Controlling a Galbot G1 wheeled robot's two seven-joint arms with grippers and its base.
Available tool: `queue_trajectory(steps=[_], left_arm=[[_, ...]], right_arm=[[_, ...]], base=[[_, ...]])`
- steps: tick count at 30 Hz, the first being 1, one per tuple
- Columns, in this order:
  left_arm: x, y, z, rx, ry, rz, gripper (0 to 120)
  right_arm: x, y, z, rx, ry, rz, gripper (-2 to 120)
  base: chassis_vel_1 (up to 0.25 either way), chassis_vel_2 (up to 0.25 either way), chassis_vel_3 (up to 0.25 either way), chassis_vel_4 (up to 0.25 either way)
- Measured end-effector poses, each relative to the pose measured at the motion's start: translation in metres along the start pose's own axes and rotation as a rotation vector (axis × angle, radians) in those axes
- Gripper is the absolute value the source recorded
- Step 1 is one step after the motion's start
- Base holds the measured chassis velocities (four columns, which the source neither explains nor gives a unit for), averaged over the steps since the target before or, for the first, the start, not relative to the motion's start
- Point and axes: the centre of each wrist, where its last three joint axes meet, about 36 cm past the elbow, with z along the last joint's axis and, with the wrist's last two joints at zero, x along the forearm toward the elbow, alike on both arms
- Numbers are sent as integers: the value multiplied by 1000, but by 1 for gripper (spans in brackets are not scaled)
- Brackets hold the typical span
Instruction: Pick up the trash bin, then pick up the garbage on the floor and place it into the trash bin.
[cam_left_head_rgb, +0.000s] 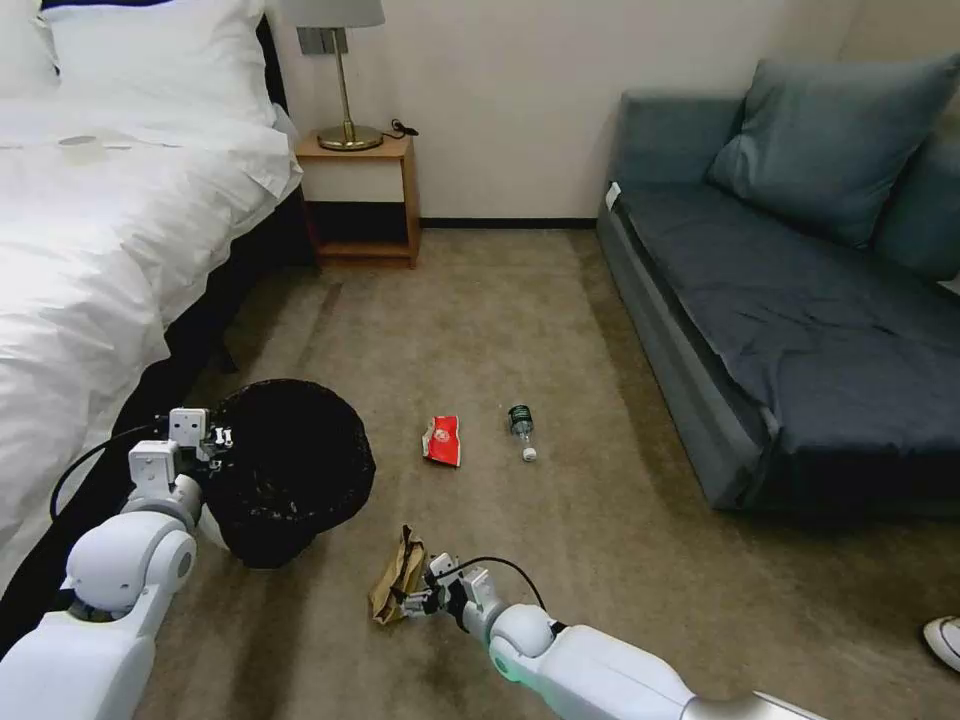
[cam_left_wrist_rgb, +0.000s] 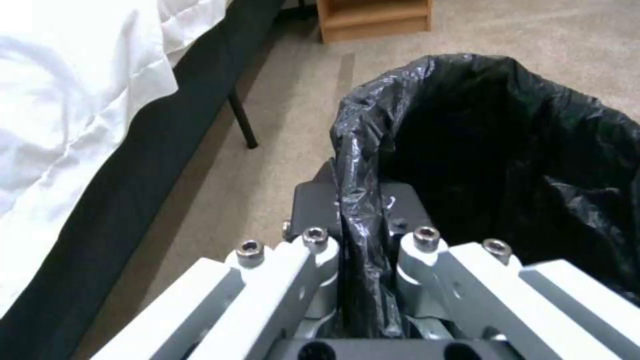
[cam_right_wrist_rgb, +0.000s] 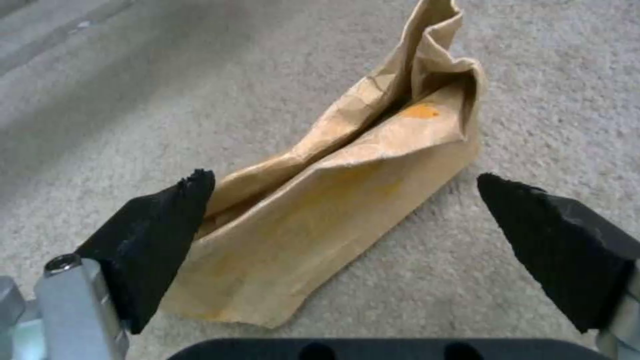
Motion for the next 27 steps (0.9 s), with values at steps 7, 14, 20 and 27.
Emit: queue_trajectory(steps=[7, 14, 20, 27], left_arm=[[0, 0, 0, -2, -2, 2, 5], [1, -2, 2, -2, -2, 6, 5], [-1, -1, -1, -6, -8, 8, 5], [-2, 0, 0, -4, -7, 7, 5]], right_arm=[[-1, 5, -1, -2, -6, -9, 100], [1, 4, -3, -3, -10, -8, 100], [-4, 10, -1, -4, -9, -16, 100], [-11, 13, 4, 2, -3, -29, 100]], base=[[0, 0, 0, 0], [0, 0, 0, 0], [0, 0, 0, 0], [0, 0, 0, 0]])
